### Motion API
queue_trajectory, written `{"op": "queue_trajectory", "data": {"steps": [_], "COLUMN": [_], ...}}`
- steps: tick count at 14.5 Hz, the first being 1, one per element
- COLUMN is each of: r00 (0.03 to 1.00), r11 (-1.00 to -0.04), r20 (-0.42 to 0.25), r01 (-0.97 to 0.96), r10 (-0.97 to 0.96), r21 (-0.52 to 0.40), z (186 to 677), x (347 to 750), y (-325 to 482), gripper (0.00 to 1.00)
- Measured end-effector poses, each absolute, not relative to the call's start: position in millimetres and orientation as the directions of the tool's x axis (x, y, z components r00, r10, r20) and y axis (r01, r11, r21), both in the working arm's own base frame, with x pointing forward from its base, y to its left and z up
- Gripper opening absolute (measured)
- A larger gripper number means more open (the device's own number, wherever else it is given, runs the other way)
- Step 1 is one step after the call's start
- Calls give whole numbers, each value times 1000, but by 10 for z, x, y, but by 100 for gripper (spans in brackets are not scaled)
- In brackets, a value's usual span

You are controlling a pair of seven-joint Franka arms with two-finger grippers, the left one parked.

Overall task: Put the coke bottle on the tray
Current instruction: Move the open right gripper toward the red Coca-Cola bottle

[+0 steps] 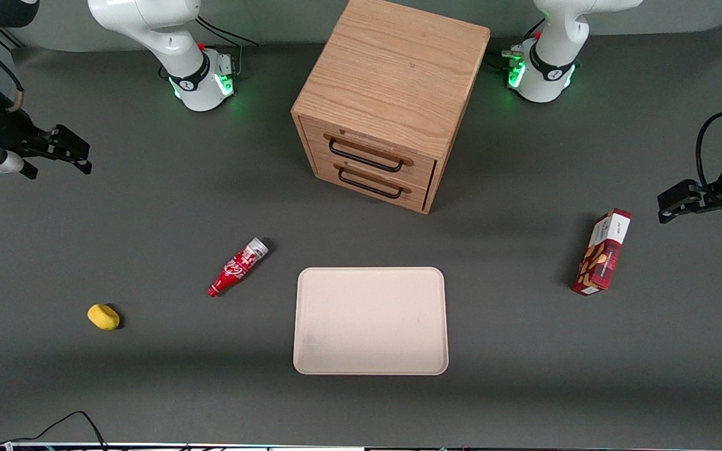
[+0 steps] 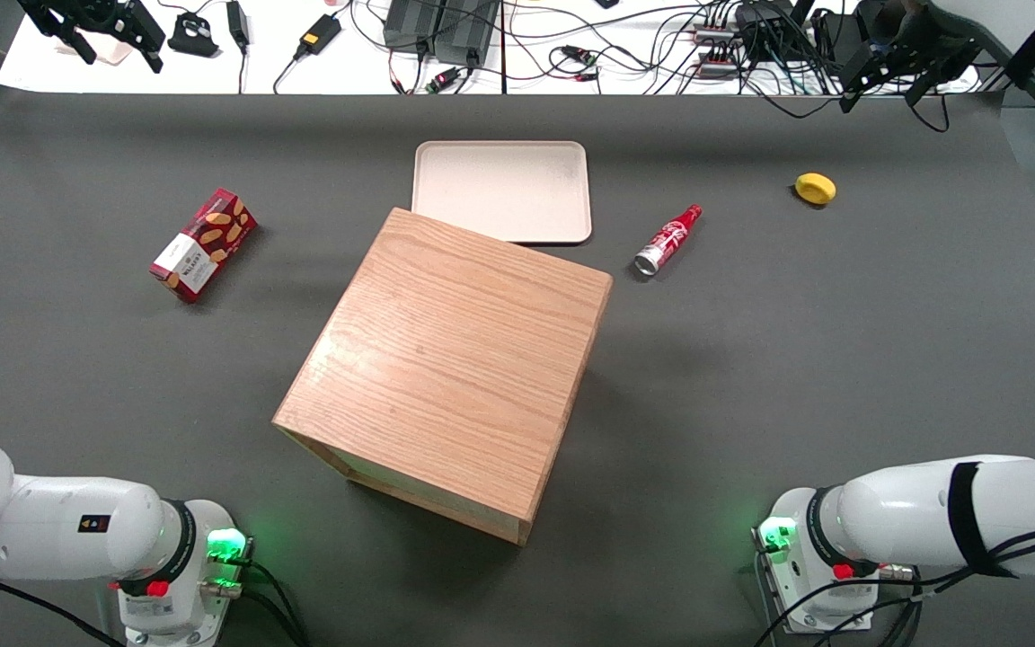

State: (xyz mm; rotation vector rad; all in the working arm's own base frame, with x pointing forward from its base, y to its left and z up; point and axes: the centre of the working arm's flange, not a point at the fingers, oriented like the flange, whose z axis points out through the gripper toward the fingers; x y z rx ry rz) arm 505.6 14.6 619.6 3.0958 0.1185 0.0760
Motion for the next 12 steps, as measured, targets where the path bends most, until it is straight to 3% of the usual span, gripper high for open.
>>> {"op": "queue_trajectory", "data": {"steps": [7,12], "r00": [999,974], "r11": [-998,-976], "r20": [-5,-74], "r01": [51,-216], "r10": [51,-215], "r21": [38,-3], "z": [6090,5446], "x": [5108,5444], "y": [212,841], "gripper": [100,100]}}
